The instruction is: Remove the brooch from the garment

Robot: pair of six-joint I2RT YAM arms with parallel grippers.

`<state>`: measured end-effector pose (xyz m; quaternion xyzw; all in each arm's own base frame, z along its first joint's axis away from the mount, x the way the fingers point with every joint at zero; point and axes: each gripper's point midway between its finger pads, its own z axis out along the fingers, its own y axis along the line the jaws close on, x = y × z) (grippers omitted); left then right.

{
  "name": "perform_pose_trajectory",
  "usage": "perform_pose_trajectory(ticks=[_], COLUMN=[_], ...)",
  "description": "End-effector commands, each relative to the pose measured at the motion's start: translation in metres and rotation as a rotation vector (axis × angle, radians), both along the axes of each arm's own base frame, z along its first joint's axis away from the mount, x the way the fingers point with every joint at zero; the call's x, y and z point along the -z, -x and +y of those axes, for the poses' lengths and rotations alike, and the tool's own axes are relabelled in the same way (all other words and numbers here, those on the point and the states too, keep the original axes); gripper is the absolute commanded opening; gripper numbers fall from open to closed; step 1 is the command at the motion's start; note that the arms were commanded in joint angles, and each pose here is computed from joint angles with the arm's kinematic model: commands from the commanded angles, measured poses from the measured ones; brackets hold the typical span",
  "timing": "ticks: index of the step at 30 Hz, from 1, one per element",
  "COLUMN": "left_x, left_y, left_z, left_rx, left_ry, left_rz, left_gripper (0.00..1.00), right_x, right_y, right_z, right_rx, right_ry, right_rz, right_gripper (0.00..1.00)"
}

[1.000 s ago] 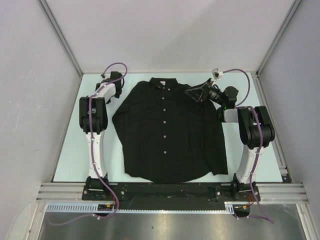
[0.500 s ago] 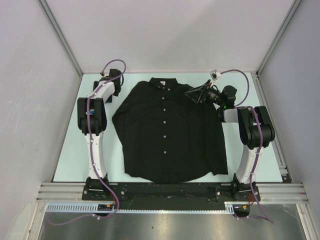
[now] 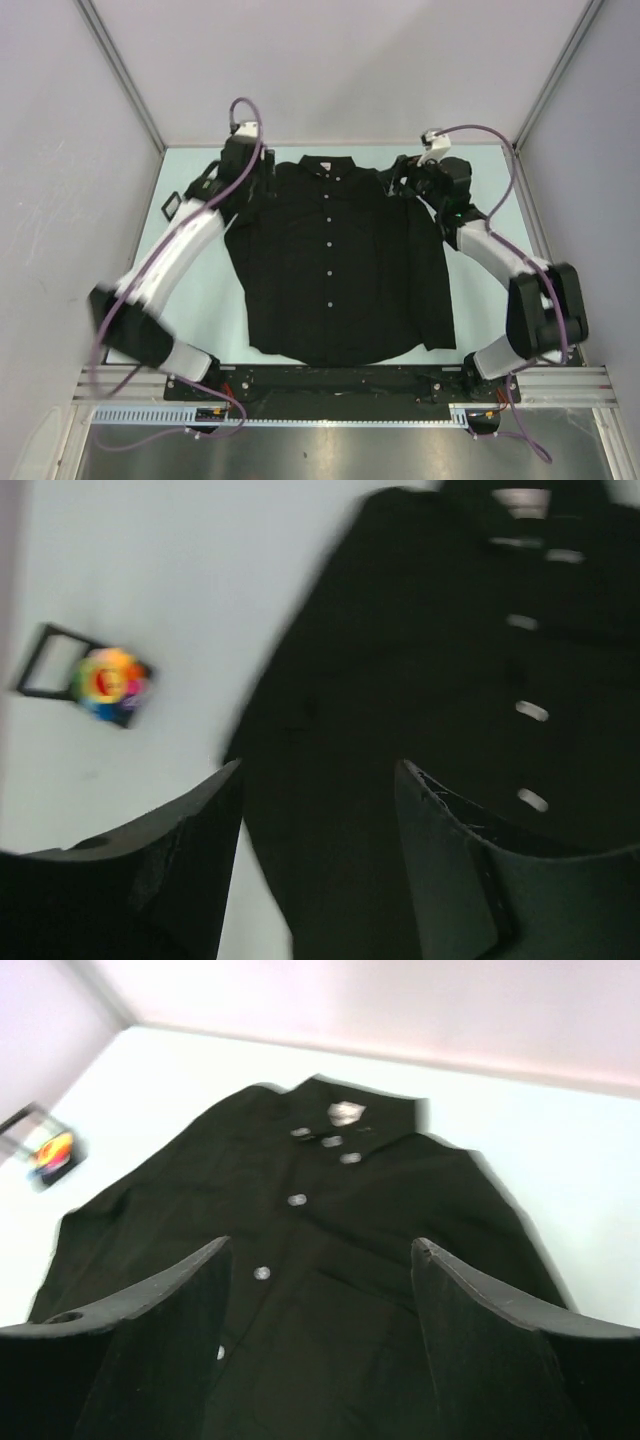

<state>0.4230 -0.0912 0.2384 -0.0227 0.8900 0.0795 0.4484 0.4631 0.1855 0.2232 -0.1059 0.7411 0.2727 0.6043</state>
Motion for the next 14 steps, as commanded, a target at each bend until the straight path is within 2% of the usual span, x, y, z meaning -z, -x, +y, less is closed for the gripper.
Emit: perform_pose_trajectory(ticks=[1, 2, 3, 4, 6, 7, 9, 12, 14], left_x=[-0.019, -0.036, -0.057, -0.042, -0.076, -0.071, -0.103, -0.142, -0.184], left_y=[0.073, 0.092, 0.116, 0.134, 0.168, 0.178, 0.203, 0.226, 0.243], left_z=[-0.071, -0.099, -0.104, -0.11, -0.112, -0.11, -0.101, -0.092, -0.083], left_rx=[0.318, 0.462, 0.536, 0.584, 0.668, 0.678, 0.715, 0.739, 0.763], left_ry=[0.421, 0.565, 0.625, 0.668, 0.766, 0.787, 0.831, 0.883, 0.897], left_rz=[-0.096, -0.13, -0.192, -0.169, -0.285, -0.292, -0.401, -0.5, -0.607], left_gripper=[0.74, 0.79, 1.0, 1.0, 1.0, 1.0, 1.0, 1.0, 1.0], right_x=[-0.011, -0.009, -0.013, -0.016, -0.032, -0.038, -0.066, -0.112, -0.127], right_y=[0.024, 0.049, 0.064, 0.079, 0.127, 0.14, 0.185, 0.229, 0.246], right_z=[-0.086, -0.089, -0.084, -0.083, -0.071, -0.077, -0.064, -0.058, -0.054], right_rx=[0.419, 0.419, 0.392, 0.385, 0.355, 0.399, 0.294, 0.184, 0.122], right_ry=[0.082, 0.06, 0.064, 0.095, 0.193, 0.217, 0.148, -0.028, -0.082], right_rz=[0.154, 0.238, 0.253, 0.255, 0.197, 0.169, 0.106, 0.008, -0.013], right_gripper=[0.77, 0.77, 0.77, 0.84, 0.88, 0.96, 1.0, 1.0, 1.0])
